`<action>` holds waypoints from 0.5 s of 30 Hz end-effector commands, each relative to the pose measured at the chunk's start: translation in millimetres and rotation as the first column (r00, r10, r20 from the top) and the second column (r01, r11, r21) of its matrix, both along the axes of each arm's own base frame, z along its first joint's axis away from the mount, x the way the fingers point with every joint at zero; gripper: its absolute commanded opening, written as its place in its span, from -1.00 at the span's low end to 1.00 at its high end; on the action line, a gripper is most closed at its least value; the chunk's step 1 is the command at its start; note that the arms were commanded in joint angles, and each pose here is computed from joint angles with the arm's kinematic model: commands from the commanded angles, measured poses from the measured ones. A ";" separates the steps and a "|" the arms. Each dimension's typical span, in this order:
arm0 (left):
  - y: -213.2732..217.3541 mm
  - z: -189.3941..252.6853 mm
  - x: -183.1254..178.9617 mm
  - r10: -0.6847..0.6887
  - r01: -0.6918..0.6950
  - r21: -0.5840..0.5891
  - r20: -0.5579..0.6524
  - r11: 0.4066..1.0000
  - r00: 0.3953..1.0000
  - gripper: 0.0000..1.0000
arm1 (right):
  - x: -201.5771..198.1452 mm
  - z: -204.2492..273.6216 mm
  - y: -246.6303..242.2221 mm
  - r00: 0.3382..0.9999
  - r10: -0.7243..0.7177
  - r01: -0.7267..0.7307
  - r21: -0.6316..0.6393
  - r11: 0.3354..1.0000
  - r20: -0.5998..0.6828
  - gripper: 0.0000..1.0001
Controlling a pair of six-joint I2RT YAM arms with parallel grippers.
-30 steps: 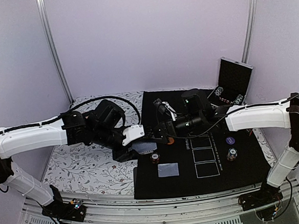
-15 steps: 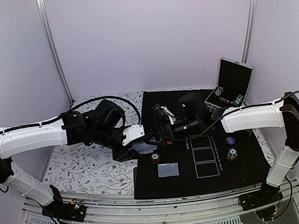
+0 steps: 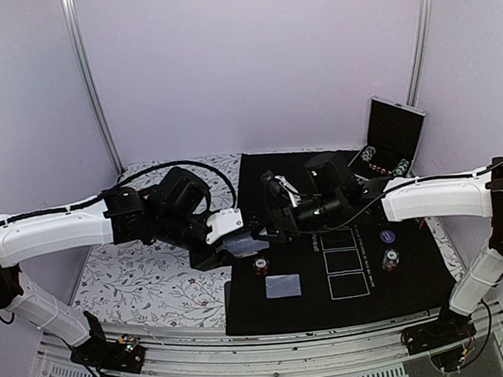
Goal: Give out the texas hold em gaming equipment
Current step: Pick up the poker card from the face-down deck piles.
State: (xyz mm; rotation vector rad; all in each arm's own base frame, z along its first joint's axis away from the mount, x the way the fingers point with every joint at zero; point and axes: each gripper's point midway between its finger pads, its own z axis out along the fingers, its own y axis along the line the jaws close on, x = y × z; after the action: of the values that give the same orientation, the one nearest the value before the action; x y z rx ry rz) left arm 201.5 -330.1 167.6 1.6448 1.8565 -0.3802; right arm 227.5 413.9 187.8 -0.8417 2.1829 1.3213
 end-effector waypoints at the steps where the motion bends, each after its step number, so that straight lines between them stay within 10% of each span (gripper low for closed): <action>1: -0.1 12.0 4.6 0.007 -0.007 -0.039 0.025 0.999 1.000 0.09 | -5.3 14.7 -8.1 1.000 -0.012 0.012 0.007 1.000 0.015 -0.02; 15: 0.6 13.3 4.3 0.007 -0.005 -0.041 0.029 0.999 1.000 0.10 | -8.7 24.2 -21.0 0.999 -0.048 0.048 -0.026 0.999 0.006 -0.88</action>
State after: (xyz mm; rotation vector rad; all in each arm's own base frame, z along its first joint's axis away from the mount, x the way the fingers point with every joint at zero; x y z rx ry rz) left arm 202.5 -330.1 168.1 1.6408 1.8550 -0.3769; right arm 219.3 402.9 206.7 -0.8302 2.1825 1.3191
